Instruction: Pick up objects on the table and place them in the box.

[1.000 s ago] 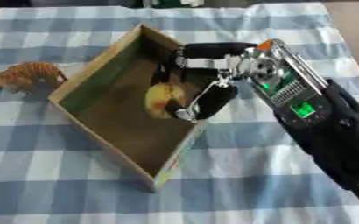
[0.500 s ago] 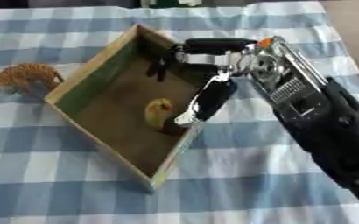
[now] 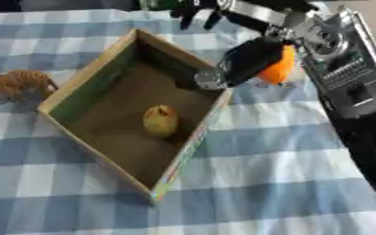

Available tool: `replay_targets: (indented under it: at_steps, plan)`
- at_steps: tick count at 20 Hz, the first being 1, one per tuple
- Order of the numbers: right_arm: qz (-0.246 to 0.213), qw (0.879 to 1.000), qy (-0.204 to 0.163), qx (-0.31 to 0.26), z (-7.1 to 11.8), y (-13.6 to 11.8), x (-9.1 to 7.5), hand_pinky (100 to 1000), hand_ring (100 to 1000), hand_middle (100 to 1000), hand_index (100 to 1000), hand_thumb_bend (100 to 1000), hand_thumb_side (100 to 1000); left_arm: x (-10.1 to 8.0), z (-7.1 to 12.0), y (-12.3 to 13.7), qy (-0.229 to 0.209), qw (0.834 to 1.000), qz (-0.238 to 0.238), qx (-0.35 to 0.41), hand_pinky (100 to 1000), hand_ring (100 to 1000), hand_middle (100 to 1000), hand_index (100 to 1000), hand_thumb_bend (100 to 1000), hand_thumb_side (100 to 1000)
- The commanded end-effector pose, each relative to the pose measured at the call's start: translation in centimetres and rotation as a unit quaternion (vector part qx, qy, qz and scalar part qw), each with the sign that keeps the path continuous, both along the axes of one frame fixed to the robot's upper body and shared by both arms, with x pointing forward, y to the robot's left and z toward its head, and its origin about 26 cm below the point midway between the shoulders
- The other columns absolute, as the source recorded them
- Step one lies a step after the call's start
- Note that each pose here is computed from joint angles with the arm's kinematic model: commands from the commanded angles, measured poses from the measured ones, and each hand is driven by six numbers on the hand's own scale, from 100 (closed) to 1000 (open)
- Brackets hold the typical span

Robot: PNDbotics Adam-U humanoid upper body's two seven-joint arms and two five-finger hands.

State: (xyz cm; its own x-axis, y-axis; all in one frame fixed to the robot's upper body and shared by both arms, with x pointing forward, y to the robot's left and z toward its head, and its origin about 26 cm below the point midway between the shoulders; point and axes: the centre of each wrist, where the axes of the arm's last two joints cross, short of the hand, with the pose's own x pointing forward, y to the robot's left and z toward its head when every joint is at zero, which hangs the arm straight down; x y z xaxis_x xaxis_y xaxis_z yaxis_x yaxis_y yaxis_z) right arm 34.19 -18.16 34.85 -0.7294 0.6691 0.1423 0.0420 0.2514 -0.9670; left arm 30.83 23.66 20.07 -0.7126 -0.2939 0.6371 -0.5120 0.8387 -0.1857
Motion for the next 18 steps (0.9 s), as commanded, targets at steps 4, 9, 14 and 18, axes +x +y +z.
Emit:
replay_targets:
  at_steps: [4, 9, 14, 18]
  plan:
    - [-0.062, 0.997, -0.035, 0.001, 1.6, -3.4, -0.2, 780, 931, 761, 903, 576, 518, -0.3, 0.5, 0.1, -0.009, 1.000, 0.000, 0.004, 479, 613, 581, 764, 100, 899]
    - [-0.118, 0.993, -0.023, -0.010, 1.2, -6.0, 1.4, 795, 942, 780, 913, 593, 480, -0.3, 0.5, 0.1, -0.008, 1.000, 0.000, 0.005, 479, 613, 581, 764, 100, 897]
    - [-0.180, 0.983, -0.003, -0.031, 0.5, -8.7, 3.5, 820, 958, 815, 926, 617, 424, -0.3, 0.5, 0.1, -0.008, 1.000, -0.001, 0.006, 479, 613, 581, 764, 100, 897]
    - [-0.217, 0.975, 0.005, -0.045, 0.0, -10.4, 4.6, 829, 966, 828, 931, 615, 409, -0.3, 0.6, 0.1, -0.008, 1.000, 0.000, 0.006, 480, 613, 581, 764, 100, 897]
